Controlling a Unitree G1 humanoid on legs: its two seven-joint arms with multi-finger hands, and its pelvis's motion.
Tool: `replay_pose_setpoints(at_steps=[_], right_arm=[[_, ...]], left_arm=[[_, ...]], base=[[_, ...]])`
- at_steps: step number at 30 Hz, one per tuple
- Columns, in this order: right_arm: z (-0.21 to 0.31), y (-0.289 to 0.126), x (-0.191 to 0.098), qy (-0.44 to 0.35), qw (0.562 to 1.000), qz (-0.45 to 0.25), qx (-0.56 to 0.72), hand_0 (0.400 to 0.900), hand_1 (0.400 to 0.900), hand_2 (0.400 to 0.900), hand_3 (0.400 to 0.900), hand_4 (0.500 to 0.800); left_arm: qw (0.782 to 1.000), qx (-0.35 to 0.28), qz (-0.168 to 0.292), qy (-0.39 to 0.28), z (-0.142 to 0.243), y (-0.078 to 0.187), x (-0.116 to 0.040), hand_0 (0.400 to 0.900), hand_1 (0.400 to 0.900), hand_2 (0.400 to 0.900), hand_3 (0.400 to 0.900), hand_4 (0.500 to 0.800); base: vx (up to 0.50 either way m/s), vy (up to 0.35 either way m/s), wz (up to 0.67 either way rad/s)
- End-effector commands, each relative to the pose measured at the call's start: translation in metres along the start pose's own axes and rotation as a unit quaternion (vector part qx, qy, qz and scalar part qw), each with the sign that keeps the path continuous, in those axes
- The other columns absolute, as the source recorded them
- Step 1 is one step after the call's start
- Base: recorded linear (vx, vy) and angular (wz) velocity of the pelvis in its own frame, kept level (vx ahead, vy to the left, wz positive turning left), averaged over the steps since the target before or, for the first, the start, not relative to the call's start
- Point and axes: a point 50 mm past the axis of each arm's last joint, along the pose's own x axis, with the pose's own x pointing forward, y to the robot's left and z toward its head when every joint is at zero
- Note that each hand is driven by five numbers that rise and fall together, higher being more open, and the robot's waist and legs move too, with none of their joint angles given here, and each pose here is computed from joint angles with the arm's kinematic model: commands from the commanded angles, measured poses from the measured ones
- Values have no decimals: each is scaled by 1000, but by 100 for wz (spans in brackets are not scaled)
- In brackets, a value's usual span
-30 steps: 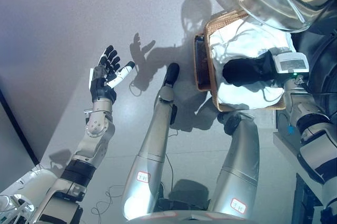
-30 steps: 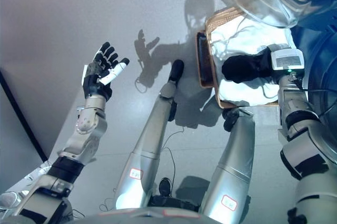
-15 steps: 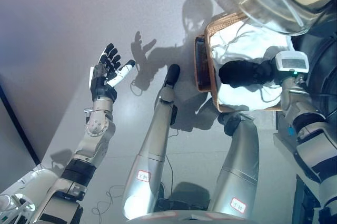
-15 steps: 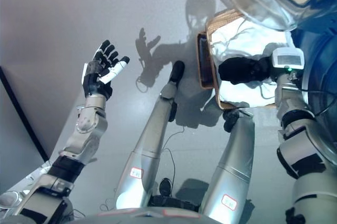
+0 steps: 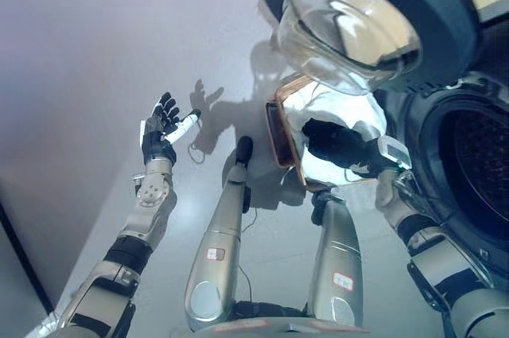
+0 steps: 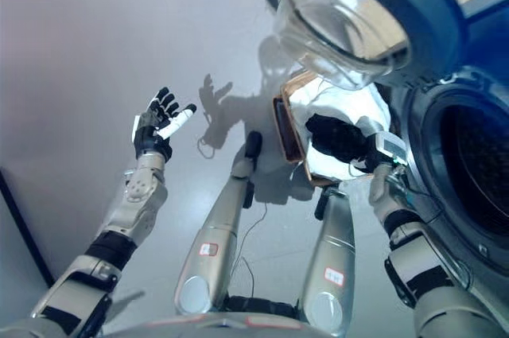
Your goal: Put the clothes in the basket into the washing machine.
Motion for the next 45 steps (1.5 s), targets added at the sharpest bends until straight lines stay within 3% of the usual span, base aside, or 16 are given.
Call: replay_pose_setpoints(at_steps=[1, 5, 9, 12, 13, 20, 21, 24, 25, 27, 28, 30, 31, 32, 40, 45], right_arm=[[-10, -14, 1, 23, 995, -33, 86, 400, 400, 400, 400, 500], [-12, -1, -5, 63, 974, -32, 216, 400, 400, 400, 400, 500], [-8, 8, -7, 110, 911, -44, 395, 400, 400, 400, 400, 500], [-16, 13, -9, 160, 840, -62, 515, 400, 400, 400, 400, 500], [-16, 12, -9, 159, 839, -63, 516, 400, 400, 400, 400, 500], [-37, -20, 1, 214, 687, -161, 675, 400, 400, 400, 400, 500], [-37, -21, 2, 213, 687, -162, 676, 400, 400, 400, 400, 500], [-49, -42, 5, 218, 599, -214, 740, 400, 400, 400, 400, 500], [-49, -43, 6, 217, 598, -214, 741, 400, 400, 400, 400, 500], [-60, -60, 6, 224, 497, -270, 794, 400, 400, 400, 400, 500], [-60, -60, 6, 222, 495, -270, 795, 400, 400, 400, 400, 500], [-71, -76, 4, 215, 418, -313, 825, 400, 400, 400, 400, 500], [-72, -76, 4, 215, 417, -313, 826, 400, 400, 400, 400, 500], [-77, -85, 3, 203, 370, -335, 843, 400, 400, 400, 400, 500], [-97, -132, -3, 131, 334, -394, 846, 400, 400, 400, 400, 500], [-102, -190, -10, 45, 303, -444, 842, 400, 400, 400, 400, 500]], left_arm=[[997, -38, 42, -54, 19, 6, 9, 900, 900, 900, 900, 800], [996, -44, 47, -60, 23, 5, 12, 900, 900, 900, 900, 800], [994, -60, 49, -76, 32, 0, 15, 900, 900, 900, 900, 800], [992, -83, 49, -79, 33, -4, 12, 900, 900, 900, 900, 800], [992, -84, 49, -80, 34, -4, 12, 900, 900, 900, 900, 800], [990, -104, 35, -86, 36, -7, 5, 900, 900, 900, 900, 800], [990, -105, 35, -87, 37, -7, 5, 900, 900, 900, 900, 800], [988, -120, 35, -90, 39, -6, 3, 900, 900, 900, 900, 800], [988, -121, 34, -91, 40, -6, 3, 900, 900, 900, 900, 800], [988, -127, 39, -79, 35, -4, 0, 900, 900, 900, 900, 800], [988, -128, 38, -80, 35, -5, 1, 900, 900, 900, 900, 800], [986, -139, 45, -76, 34, -2, 0, 900, 900, 900, 900, 800], [986, -140, 44, -76, 34, -3, 1, 900, 900, 900, 900, 800], [986, -144, 51, -69, 31, 0, 0, 900, 900, 900, 900, 800], [984, -146, 69, -71, 30, 15, -1, 900, 900, 900, 900, 800], [983, -149, 88, -65, 25, 27, -6, 900, 900, 900, 900, 800]], base=[[30, -1, -7], [7, 3, -2], [-10, 57, -17], [-15, 92, -30], [-14, 88, -27], [-22, 76, -18], [-41, 46, -7], [-20, 56, -8], [-13, 64, -10], [-7, 46, -11], [-3, 32, -9], [-17, 35, -9], [26, 24, -14], [2, 12, -11], [12, -13, -7], [24, -40, -8]])
